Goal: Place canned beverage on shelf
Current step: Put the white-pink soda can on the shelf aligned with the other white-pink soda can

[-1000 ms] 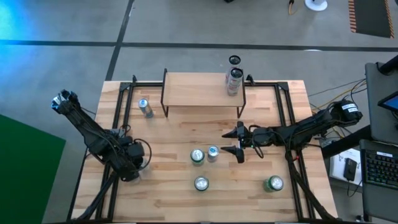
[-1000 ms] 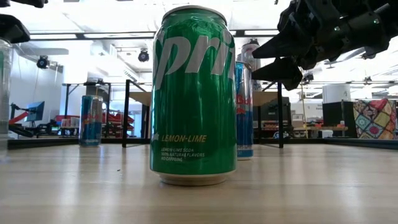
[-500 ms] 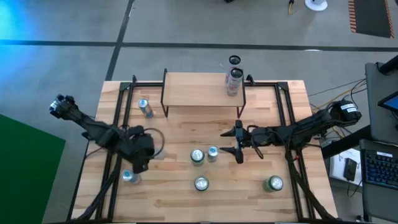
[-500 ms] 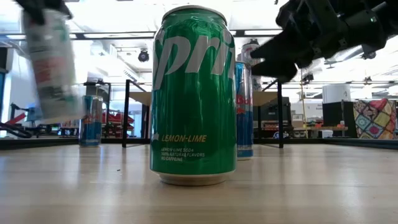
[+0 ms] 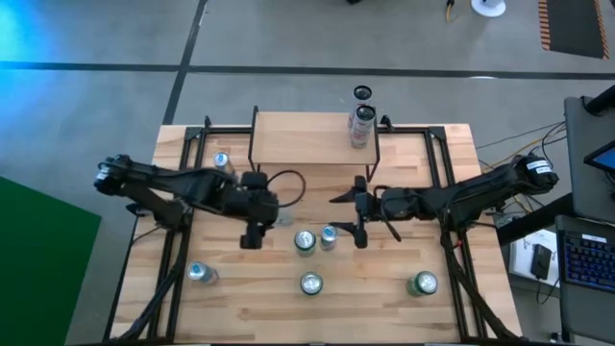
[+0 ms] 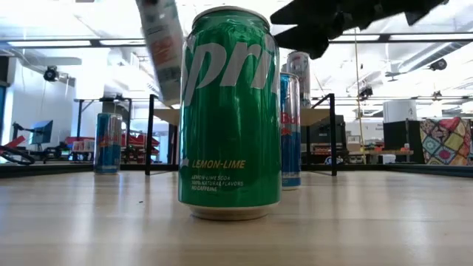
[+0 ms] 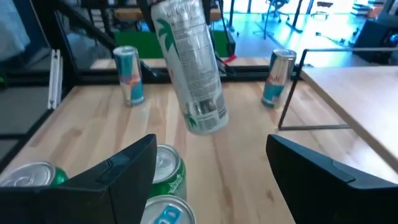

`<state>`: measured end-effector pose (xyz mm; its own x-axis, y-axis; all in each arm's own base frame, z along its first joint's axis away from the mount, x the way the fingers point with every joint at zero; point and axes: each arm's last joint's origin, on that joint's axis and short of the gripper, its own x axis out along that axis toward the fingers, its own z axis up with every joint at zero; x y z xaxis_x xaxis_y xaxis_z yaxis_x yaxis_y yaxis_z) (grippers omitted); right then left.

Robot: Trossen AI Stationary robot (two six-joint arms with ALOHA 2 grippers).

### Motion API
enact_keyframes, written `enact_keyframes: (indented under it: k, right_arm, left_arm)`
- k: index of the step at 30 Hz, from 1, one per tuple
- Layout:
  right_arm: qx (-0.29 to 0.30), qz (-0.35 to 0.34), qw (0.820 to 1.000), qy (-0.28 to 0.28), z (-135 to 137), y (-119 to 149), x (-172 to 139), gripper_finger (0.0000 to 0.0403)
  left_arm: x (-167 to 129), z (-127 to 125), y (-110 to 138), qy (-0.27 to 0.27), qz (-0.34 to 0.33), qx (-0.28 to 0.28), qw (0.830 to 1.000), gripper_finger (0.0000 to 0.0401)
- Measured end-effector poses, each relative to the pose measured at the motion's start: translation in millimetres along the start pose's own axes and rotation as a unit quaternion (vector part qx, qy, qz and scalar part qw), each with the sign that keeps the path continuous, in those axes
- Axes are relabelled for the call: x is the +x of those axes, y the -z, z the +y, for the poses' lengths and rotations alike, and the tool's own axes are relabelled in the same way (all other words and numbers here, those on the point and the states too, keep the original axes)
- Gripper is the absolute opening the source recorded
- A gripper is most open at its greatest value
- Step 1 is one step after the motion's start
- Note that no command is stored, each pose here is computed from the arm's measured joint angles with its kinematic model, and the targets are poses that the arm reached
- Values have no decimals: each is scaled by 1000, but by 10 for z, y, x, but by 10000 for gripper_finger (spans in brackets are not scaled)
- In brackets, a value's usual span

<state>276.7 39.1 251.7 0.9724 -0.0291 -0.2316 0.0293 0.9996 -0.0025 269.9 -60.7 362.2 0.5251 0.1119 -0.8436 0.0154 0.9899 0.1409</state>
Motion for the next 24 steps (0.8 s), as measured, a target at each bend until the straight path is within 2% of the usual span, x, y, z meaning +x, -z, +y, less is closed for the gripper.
enact_keyframes:
  k: [6,11,17,24]
  right_arm:
    - [-39,-25,999,3,-5,-225,12,293]
    - [-57,-26,998,5,-3,-257,60,322]
    - [-94,4,995,21,27,-197,350,357]
    - [-100,24,994,42,27,-238,662,356]
  left_arm:
    - [83,60,-251,14,-5,45,999,248]
    - [153,135,-367,17,-8,64,998,248]
    - [215,239,-505,31,-33,65,997,248]
    - [263,353,-558,37,-38,52,997,248]
